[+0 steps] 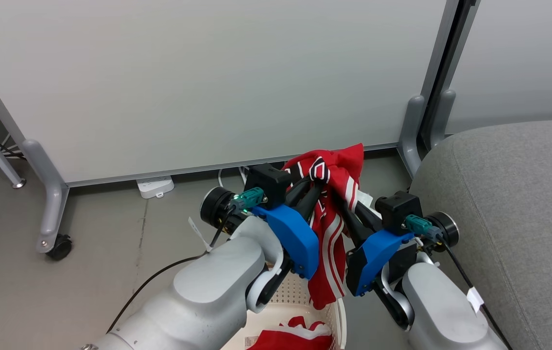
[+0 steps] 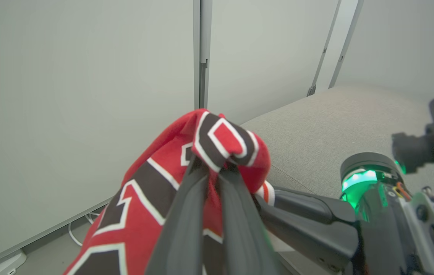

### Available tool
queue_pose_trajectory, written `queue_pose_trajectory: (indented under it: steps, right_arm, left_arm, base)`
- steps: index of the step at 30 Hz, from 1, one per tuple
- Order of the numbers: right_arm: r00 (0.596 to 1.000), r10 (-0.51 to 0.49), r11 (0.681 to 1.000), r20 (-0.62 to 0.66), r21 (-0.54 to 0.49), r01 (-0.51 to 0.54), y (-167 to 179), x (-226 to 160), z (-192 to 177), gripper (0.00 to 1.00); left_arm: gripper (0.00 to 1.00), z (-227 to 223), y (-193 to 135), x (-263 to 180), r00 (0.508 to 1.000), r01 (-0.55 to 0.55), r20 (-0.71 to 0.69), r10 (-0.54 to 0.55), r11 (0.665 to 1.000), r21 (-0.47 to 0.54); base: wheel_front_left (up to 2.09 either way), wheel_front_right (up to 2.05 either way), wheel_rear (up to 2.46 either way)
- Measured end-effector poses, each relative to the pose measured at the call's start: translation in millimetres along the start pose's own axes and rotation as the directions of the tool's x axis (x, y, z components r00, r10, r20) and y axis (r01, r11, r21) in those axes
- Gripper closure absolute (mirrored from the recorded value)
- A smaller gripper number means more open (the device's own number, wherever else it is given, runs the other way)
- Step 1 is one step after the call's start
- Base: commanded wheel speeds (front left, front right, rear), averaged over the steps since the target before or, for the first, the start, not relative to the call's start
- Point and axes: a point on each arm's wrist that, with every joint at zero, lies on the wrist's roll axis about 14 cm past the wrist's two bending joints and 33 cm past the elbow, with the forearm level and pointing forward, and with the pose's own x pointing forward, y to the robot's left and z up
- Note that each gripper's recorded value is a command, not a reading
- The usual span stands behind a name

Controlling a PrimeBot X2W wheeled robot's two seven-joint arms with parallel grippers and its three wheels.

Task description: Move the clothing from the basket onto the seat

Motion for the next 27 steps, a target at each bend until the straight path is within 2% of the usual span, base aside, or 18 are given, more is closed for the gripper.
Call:
queue_pose_trajectory:
  steps: [20,21,22,27]
  right_arm:
    - [1.000,-0.008,1.000,0.010,0.006,0.008,-1.0,-7.4,-0.1,1.00]
    - [1.000,-0.009,1.000,0.009,0.006,0.009,-1.1,-7.7,-0.3,1.00]
    - [1.000,-0.009,1.000,0.009,0.007,0.009,-1.2,-8.0,-0.8,1.00]
    - [1.000,-0.016,1.000,0.010,0.014,0.016,-3.4,-8.3,-1.6,1.00]
  left_arm:
    - [1.00,-0.2,-3.1,-0.6,1.000,-0.001,-0.006,0.001,1.000,0.001]
    - [0.42,-0.3,-3.1,-0.6,1.000,-0.001,-0.006,0.001,1.000,0.000]
    - [0.00,-0.4,-3.1,-0.4,1.000,-0.001,-0.006,0.001,1.000,0.000]
    - [0.00,-1.1,-4.9,0.5,1.000,0.007,-0.005,-0.007,1.000,0.004]
  base:
    - [0.00,0.00,0.00]
    - [0.00,0.00,0.00]
    - [0.00,0.00,0.00]
    - [0.00,0.00,0.00]
